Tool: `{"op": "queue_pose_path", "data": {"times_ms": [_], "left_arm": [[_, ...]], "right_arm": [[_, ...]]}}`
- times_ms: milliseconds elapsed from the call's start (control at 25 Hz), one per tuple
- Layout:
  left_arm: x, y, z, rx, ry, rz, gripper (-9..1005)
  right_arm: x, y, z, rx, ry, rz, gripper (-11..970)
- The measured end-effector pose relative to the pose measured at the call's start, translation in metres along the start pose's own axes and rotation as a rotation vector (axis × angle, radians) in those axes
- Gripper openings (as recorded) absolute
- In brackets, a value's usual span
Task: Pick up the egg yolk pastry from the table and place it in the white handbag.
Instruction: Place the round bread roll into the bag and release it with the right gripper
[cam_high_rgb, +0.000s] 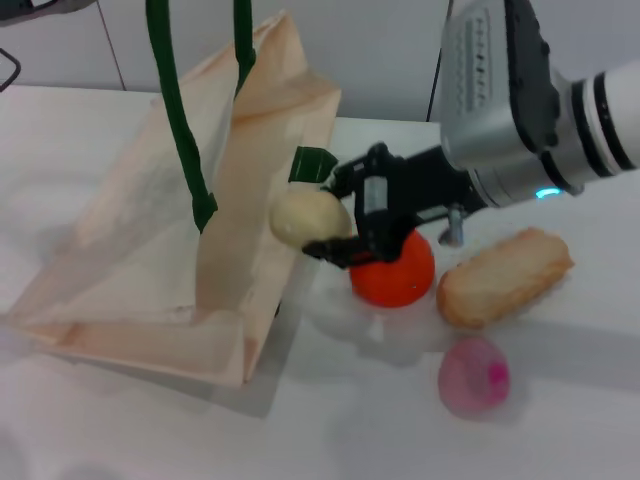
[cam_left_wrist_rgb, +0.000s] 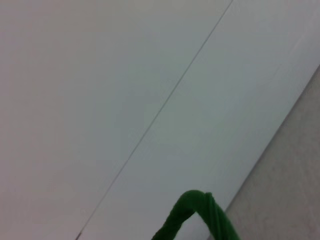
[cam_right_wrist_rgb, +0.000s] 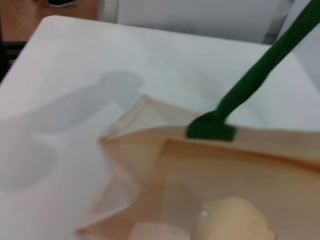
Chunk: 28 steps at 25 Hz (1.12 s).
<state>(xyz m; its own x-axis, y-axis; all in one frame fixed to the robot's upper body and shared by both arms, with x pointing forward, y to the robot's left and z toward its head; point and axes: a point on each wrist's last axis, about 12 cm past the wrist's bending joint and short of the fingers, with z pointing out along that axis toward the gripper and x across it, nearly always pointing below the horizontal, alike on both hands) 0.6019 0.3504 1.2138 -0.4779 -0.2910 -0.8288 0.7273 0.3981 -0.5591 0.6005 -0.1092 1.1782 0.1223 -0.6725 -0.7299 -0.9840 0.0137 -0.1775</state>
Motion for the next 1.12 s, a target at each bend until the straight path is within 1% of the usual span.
{"op": "queue_pose_path", "data": {"times_ms": [160,280,480,640,760,960,1120], "left_arm": [[-0.003,-0.002,0.007,0.035,0.005,0.005,225],[-0.006,-0.004,0.015,0.060,0.012,0.011,227],[-0.007,-0.004,0.017,0.067,0.014,0.015,229],[-0.009,-0.006,0.022,0.078,0.014,0.020,231],[-0.009,-0.006,0.023,0.083,0.014,0.020,233],[-0.009,-0.006,0.024,0.086,0.012,0.020,236],[-0.010,-0.007,0.026,0.089,0.011,0.021,238]], "right_arm": [[-0.005,-0.007,0.004,0.041,-0.022,0.004,570],[-0.004,-0.014,0.009,0.080,-0.030,0.016,571],[-0.007,-0.022,0.029,0.070,-0.024,0.018,568],[-0.007,-0.027,0.042,0.092,-0.009,0.025,566],[-0.008,-0.029,0.050,0.126,-0.001,0.016,564],[-0.013,-0.027,0.064,0.166,0.012,-0.024,563],[-0.012,-0.026,0.073,0.208,0.038,-0.046,561]]}}
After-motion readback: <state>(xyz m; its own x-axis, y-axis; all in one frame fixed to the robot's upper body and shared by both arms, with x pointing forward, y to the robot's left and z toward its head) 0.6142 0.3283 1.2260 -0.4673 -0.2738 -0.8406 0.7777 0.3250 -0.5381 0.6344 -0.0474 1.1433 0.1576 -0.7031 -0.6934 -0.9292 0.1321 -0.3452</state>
